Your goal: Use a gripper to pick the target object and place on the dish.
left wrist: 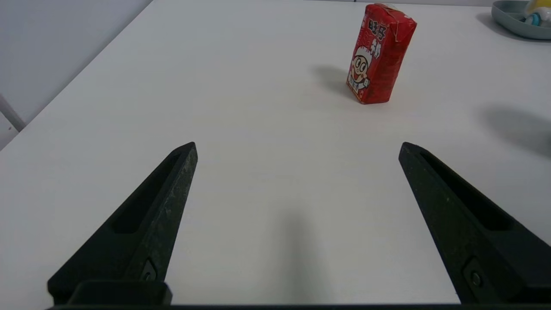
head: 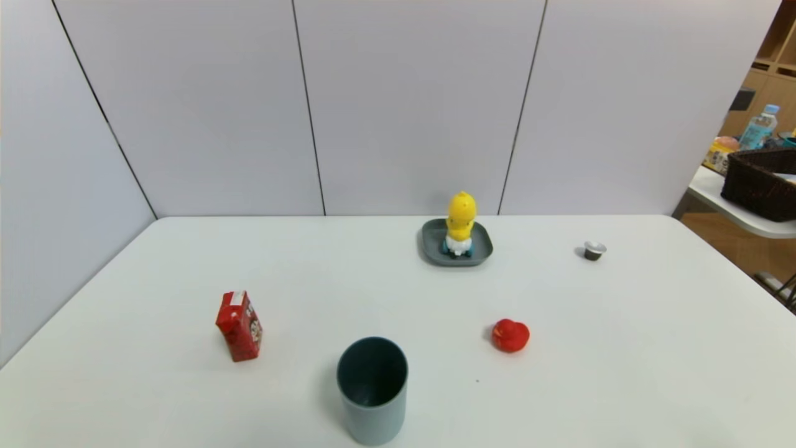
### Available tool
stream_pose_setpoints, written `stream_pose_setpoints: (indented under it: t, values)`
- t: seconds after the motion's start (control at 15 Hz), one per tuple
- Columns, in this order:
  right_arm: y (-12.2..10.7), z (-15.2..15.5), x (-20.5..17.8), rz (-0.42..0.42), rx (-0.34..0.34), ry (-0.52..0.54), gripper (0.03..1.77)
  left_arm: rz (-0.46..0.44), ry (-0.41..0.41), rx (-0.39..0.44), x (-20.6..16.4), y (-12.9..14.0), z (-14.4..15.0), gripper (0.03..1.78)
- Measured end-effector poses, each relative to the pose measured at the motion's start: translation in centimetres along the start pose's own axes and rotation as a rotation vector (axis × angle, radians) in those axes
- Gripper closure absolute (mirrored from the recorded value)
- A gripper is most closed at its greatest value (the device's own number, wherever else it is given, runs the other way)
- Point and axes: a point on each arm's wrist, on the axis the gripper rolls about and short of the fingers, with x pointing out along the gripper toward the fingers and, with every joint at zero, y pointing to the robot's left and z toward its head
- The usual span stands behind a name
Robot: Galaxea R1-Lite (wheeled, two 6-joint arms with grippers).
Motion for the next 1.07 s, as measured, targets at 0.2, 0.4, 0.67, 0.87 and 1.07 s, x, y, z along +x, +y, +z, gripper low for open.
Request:
stream_pose_setpoints:
  t: [0.2, 0.4, 0.67, 0.87, 1.07]
  values:
    - [0.1, -0.3, -0.7, 0.006, 0.000, -0.032, 0.10, 0.000, 0.000, 0.000, 0.0, 0.0, 0.0, 0.12]
    - [0.4, -0.8, -1.5, 0.024, -0.005, -0.070, 0.10, 0.000, 0.000, 0.000, 0.0, 0.0, 0.0, 0.12]
    - [0.7, -2.2, -2.3, 0.015, -0.007, -0.088, 0.10, 0.000, 0.000, 0.000, 0.0, 0.0, 0.0, 0.12]
    - [1.1, -4.6, -2.4, 0.022, -0.008, -0.051, 0.10, 0.000, 0.000, 0.000, 0.0, 0.0, 0.0, 0.12]
    - [1.6, -7.2, -2.5, 0.035, -0.002, 0.031, 0.10, -0.001, 0.000, 0.000, 0.0, 0.0, 0.0, 0.12]
